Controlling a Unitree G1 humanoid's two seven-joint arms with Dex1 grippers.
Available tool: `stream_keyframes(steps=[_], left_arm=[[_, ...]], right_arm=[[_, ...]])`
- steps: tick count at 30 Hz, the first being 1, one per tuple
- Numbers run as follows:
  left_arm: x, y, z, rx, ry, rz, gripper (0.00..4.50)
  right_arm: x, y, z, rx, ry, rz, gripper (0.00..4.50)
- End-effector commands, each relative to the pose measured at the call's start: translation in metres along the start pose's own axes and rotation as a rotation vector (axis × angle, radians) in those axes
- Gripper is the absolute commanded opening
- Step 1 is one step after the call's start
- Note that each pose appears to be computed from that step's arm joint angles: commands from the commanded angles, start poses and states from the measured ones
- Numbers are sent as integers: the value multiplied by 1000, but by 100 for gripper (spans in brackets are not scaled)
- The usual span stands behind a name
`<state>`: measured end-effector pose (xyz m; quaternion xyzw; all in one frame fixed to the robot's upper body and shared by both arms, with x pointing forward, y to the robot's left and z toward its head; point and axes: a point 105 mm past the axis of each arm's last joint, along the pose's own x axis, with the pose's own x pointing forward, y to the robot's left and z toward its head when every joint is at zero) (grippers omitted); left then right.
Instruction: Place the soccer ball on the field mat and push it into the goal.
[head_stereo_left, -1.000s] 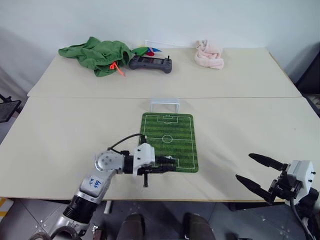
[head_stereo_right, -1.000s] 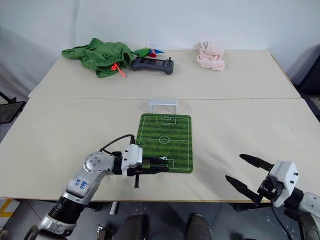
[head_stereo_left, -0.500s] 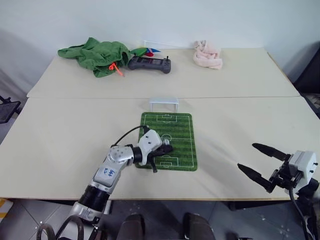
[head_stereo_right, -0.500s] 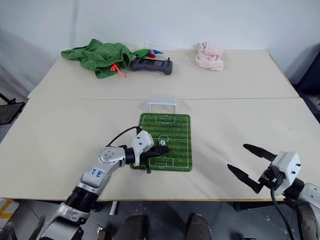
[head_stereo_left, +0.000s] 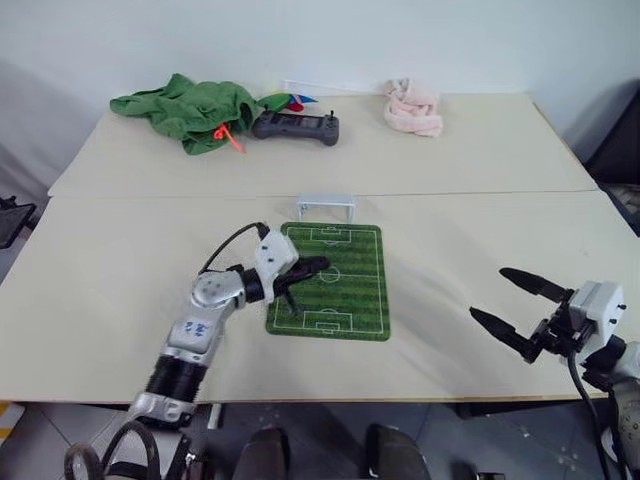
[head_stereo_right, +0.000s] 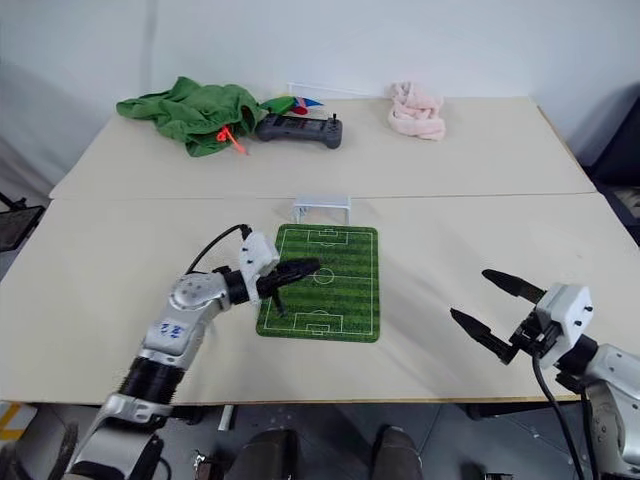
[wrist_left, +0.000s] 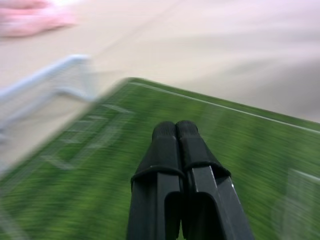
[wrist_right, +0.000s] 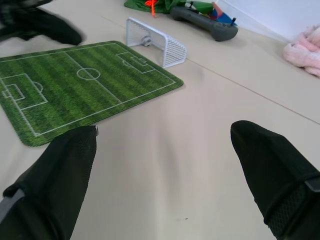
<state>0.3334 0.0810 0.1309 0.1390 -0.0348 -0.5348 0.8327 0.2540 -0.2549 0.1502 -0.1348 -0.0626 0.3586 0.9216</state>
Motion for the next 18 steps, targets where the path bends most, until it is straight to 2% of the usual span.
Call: stream_keyframes(steps=[1,4,8,10,13,18], left_arm=[[-17,-5,11,-32,-24,-84,4],[-32,-2,5,-45,33,-63,4],[-70,7,-1,-114,49,-43,4],[-91,20,-8,-110,69,19,4],[-107,27,-13,-114,89,57,4],[-134,35,-16,-74,81,136,4]], right_arm=[[3,-3,7,-35,-12,18,450],[5,-5,9,-37,-18,34,450],[4,-6,18,-28,-36,113,450],[1,-7,17,-25,-15,164,450],[-2,-10,13,-23,25,205,450],[4,-32,11,-30,39,184,450]])
